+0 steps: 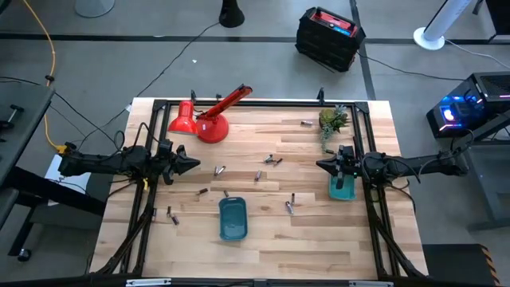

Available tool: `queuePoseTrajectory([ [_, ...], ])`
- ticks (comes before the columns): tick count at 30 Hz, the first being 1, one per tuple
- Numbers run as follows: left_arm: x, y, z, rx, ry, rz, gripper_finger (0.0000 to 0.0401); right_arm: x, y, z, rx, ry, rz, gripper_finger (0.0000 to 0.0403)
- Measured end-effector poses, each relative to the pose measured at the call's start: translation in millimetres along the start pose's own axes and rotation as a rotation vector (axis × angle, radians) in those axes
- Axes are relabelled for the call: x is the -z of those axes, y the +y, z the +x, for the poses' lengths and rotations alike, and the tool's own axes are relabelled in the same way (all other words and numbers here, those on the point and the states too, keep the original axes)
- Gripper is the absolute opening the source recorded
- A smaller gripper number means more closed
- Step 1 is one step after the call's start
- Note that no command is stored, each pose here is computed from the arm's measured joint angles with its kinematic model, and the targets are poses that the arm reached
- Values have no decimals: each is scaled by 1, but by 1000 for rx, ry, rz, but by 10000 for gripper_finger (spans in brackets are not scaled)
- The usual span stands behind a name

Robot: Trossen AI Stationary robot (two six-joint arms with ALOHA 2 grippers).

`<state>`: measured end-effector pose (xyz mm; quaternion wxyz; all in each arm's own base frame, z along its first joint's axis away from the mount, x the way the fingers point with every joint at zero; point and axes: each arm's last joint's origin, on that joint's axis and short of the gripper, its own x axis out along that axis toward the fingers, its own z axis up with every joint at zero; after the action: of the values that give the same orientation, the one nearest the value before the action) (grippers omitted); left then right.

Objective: Sort batteries

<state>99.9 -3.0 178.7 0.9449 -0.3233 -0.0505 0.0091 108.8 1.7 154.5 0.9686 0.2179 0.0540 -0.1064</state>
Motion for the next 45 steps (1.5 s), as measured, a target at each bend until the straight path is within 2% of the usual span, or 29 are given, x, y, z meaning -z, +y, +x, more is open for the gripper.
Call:
queuePoseTrajectory([
  [20, 0, 0, 0, -6, -5, 0, 0, 0, 0, 0, 0, 0, 0, 0],
  [23, -1, 1, 0, -44, -38, -4, 0, 0, 0, 0, 0, 0, 0, 0],
  [25, -4, 0, 0, -51, -79, -52, 0, 0, 0, 0, 0, 0, 0, 0],
  [28, -12, -4, 0, -31, -191, -127, 0, 0, 0, 0, 0, 0, 0, 0],
  [32, -24, -9, 6, -36, -340, -128, 0, 0, 0, 0, 0, 0, 0, 0],
  [35, -33, -14, 20, -122, -349, -83, 0, 0, 0, 0, 0, 0, 0, 0],
  [38, -50, -27, 44, -162, -297, 25, 0, 0, 0, 0, 0, 0, 0, 0],
  [41, -69, -45, 75, -155, -236, 91, 0, 0, 0, 0, 0, 0, 0, 0],
  [45, -94, -72, 115, -94, -101, 220, 0, 0, 0, 0, 11, -8, 1, 0],
])
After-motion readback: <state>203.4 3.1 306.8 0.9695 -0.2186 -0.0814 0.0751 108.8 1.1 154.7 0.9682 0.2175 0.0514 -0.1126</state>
